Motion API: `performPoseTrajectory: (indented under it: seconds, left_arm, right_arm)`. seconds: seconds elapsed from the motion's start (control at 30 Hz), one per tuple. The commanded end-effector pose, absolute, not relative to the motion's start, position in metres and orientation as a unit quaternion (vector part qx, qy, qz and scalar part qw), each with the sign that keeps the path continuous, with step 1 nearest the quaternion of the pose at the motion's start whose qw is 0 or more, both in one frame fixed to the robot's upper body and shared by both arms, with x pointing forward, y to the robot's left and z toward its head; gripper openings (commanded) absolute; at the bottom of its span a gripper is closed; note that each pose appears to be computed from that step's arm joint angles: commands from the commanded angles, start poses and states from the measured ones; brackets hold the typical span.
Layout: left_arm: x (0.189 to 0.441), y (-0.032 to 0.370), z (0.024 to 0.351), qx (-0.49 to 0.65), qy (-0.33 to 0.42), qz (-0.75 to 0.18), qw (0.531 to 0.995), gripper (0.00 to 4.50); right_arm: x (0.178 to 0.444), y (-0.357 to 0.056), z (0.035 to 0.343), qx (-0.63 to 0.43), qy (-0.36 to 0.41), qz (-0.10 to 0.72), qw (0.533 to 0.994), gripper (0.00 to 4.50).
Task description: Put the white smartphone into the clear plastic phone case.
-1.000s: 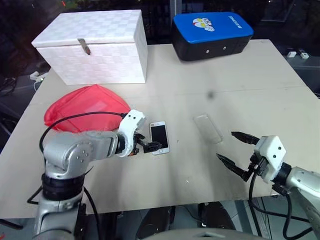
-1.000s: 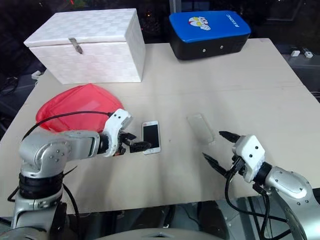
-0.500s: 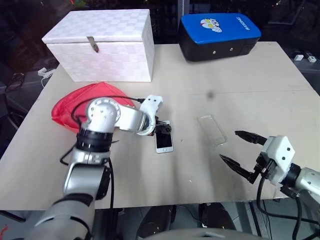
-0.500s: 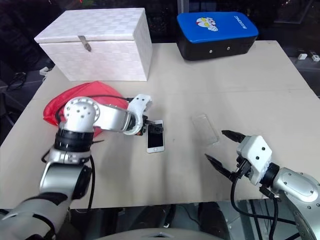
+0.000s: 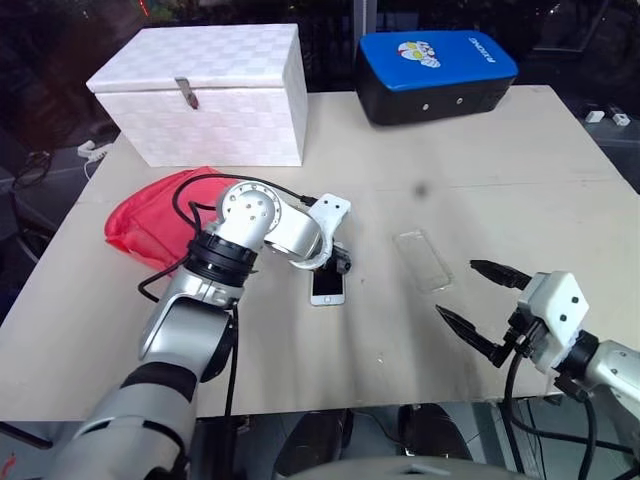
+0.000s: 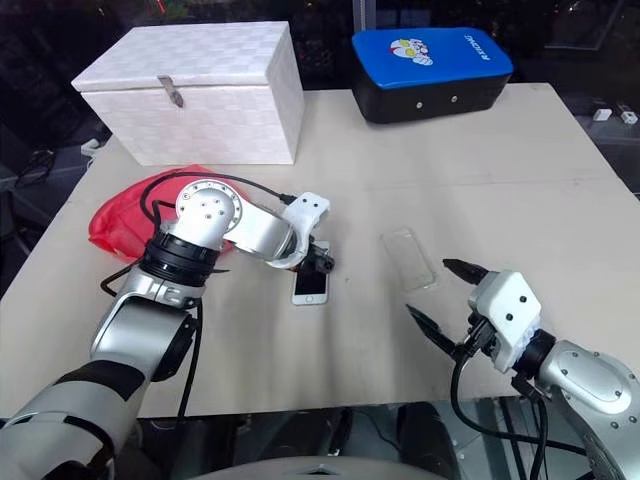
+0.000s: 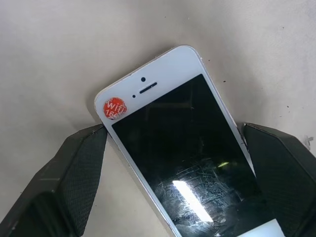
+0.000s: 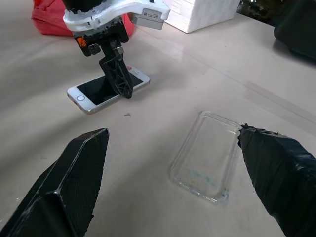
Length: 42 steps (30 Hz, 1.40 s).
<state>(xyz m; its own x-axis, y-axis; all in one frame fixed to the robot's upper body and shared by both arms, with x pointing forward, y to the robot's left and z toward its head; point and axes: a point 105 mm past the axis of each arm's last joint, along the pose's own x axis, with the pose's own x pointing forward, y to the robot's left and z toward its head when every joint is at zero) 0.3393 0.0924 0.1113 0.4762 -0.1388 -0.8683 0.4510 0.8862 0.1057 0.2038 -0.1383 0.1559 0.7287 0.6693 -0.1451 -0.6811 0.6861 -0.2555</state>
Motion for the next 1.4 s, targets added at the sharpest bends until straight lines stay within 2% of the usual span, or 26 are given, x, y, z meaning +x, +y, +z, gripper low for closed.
performPoseTrajectory:
  seconds: [0.03, 0.13, 0.27, 0.37, 0.43, 0.57, 0.67, 0.8, 0.87, 0.9, 0.97, 1.1, 1.2, 1.3, 1.4]
  left_arm:
    - [0.326, 0.101, 0.078, 0.18, 0.535, -0.167, 0.808, 3.92]
    - [0.322, 0.099, 0.073, 0.175, 0.545, -0.18, 0.8, 2.93]
    - [0.32, 0.107, 0.081, 0.17, 0.538, -0.201, 0.801, 2.92]
    - [0.321, 0.127, 0.089, 0.17, 0.533, -0.198, 0.805, 2.92]
    - [0.315, 0.135, 0.101, 0.169, 0.525, -0.231, 0.802, 2.92]
    - [0.303, 0.126, 0.127, 0.193, 0.441, -0.343, 0.807, 2.92]
    - [0.276, 0.112, 0.13, 0.215, 0.417, -0.465, 0.751, 2.92]
    - [0.286, 0.083, 0.139, 0.259, 0.285, -0.544, 0.746, 2.92]
    - [0.288, 0.069, 0.146, 0.251, 0.246, -0.569, 0.743, 2.92]
    - [0.291, 0.066, 0.146, 0.247, 0.245, -0.57, 0.744, 2.92]
    - [0.299, 0.075, 0.136, 0.235, 0.316, -0.532, 0.75, 2.92]
    - [0.309, 0.075, 0.134, 0.2, 0.382, -0.478, 0.765, 2.92]
    - [0.325, 0.08, 0.13, 0.131, 0.467, -0.387, 0.784, 2.92]
    - [0.349, 0.085, 0.127, 0.07, 0.497, -0.31, 0.807, 2.92]
    - [0.36, 0.079, 0.128, 0.045, 0.502, -0.27, 0.82, 2.92]
  right_arm:
    - [0.199, -0.132, 0.163, -0.152, 0.003, 0.367, 0.918, 4.5]
    - [0.199, -0.129, 0.163, -0.151, 0.002, 0.366, 0.918, 4.5]
    - [0.201, -0.128, 0.164, -0.151, 0.001, 0.365, 0.919, 4.5]
    - [0.203, -0.127, 0.164, -0.147, 0.001, 0.365, 0.919, 4.5]
    - [0.205, -0.126, 0.16, -0.144, 0.005, 0.363, 0.921, 4.5]
    - [0.207, -0.127, 0.156, -0.14, 0.006, 0.362, 0.922, 4.5]
    - [0.209, -0.13, 0.155, -0.135, 0.004, 0.362, 0.922, 4.5]
    - [0.209, -0.137, 0.154, -0.14, 0.005, 0.356, 0.924, 4.5]
    - [0.206, -0.141, 0.153, -0.145, 0.01, 0.355, 0.923, 4.5]
    - [0.204, -0.144, 0.152, -0.15, 0.014, 0.353, 0.923, 4.5]
    - [0.201, -0.148, 0.15, -0.156, 0.019, 0.348, 0.924, 4.5]
    - [0.197, -0.15, 0.149, -0.157, 0.021, 0.348, 0.924, 4.5]
    - [0.197, -0.149, 0.148, -0.156, 0.021, 0.346, 0.925, 4.5]
    - [0.197, -0.147, 0.147, -0.153, 0.019, 0.348, 0.925, 4.5]
    - [0.198, -0.146, 0.146, -0.153, 0.019, 0.349, 0.924, 4.5]
